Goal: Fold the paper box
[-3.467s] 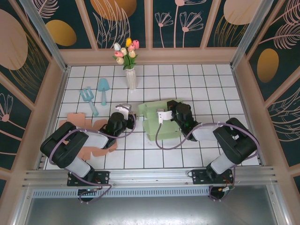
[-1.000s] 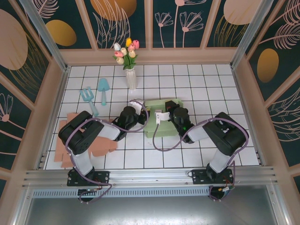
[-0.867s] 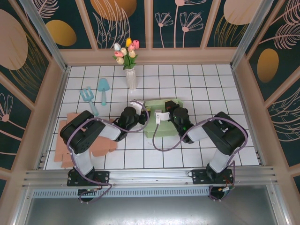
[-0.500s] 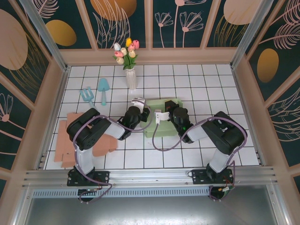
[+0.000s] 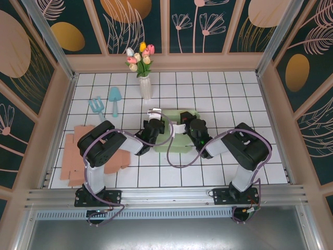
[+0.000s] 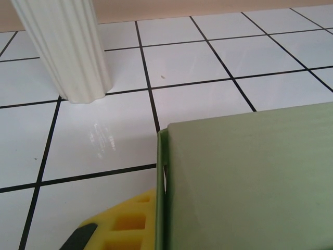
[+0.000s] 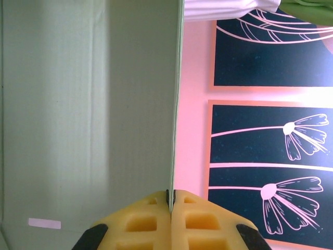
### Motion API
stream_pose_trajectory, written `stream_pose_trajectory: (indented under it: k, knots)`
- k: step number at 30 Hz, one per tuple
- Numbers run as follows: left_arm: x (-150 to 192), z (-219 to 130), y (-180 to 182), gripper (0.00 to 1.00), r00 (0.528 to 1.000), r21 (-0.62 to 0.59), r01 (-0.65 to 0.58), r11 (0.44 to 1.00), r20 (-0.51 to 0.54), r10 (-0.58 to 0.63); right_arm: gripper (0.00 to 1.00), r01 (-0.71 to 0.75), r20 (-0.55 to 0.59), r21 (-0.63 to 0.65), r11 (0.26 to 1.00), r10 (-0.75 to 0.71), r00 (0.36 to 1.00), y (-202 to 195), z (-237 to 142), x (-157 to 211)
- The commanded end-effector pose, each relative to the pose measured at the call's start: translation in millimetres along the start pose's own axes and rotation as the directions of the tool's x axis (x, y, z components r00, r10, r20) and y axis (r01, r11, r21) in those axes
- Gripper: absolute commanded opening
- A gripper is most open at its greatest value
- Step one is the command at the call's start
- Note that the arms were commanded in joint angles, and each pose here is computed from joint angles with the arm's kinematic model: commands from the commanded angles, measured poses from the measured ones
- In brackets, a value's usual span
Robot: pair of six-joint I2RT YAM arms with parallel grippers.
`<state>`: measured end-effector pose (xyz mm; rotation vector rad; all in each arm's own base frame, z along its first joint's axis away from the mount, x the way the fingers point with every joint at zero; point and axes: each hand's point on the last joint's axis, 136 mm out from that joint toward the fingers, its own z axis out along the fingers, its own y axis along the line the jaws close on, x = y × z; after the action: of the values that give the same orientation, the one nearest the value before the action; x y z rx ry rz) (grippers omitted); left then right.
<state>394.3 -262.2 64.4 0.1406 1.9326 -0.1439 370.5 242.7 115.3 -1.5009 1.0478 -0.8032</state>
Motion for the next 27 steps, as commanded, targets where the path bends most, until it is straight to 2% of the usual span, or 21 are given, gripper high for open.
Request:
stream_pose_trajectory:
  k: [1, 3, 6, 12, 15, 18, 22, 25, 27]
  knots:
    - [2.2, 7.3, 28.9, 0.11, 0.999, -0.141, 0.037, 0.989, -0.010, -0.039, 0.00, -0.029, -0.013, -0.055, 0.998, 0.028, 1.000, 14.1, -1.4, 4.1]
    - [-0.5, 5.8, 16.5, 0.22, 0.999, -0.061, 0.047, 0.997, -0.006, -0.047, 0.00, -0.032, -0.014, -0.054, 0.998, 0.031, 0.999, 13.4, -1.3, 4.1]
    - [-4.4, -0.5, -0.4, 0.32, 0.998, 0.063, 0.055, 0.997, 0.015, -0.056, 0.00, -0.040, -0.013, -0.052, 0.998, 0.040, 0.999, 11.9, -1.0, 4.0]
    - [8.9, 5.3, -4.9, 0.36, 0.999, 0.075, 0.031, 0.997, -0.023, -0.029, 0.00, -0.051, -0.007, -0.053, 0.997, 0.050, 0.999, 10.8, -1.0, 2.0]
    - [15.1, 9.7, 2.7, 0.33, 0.999, 0.023, 0.035, 0.999, -0.029, -0.034, 0.00, -0.049, -0.007, -0.060, 0.997, 0.048, 0.999, 13.4, -0.5, 2.0]
    - [18.2, 16.6, 15.3, 0.25, 0.999, -0.074, 0.025, 0.997, -0.036, -0.028, 0.00, -0.047, -0.009, -0.064, 0.997, 0.046, 0.999, 15.9, -0.1, 2.3]
    - [21.2, 17.0, 41.5, 0.01, 0.999, -0.242, 0.026, 0.970, -0.036, -0.035, 0.00, -0.044, -0.015, -0.063, 0.997, 0.043, 0.999, 16.3, 0.2, 2.9]
    - [18.7, 10.1, 55.0, 0.00, 0.999, -0.304, 0.046, 0.952, -0.013, -0.053, 0.00, -0.044, -0.018, -0.063, 0.997, 0.043, 0.999, 16.2, 1.0, 3.9]
    - [15.9, 9.5, 52.1, 0.00, 0.999, -0.288, 0.041, 0.957, -0.015, -0.047, 0.00, -0.047, -0.018, -0.065, 0.997, 0.046, 0.999, 16.9, 1.6, 3.5]
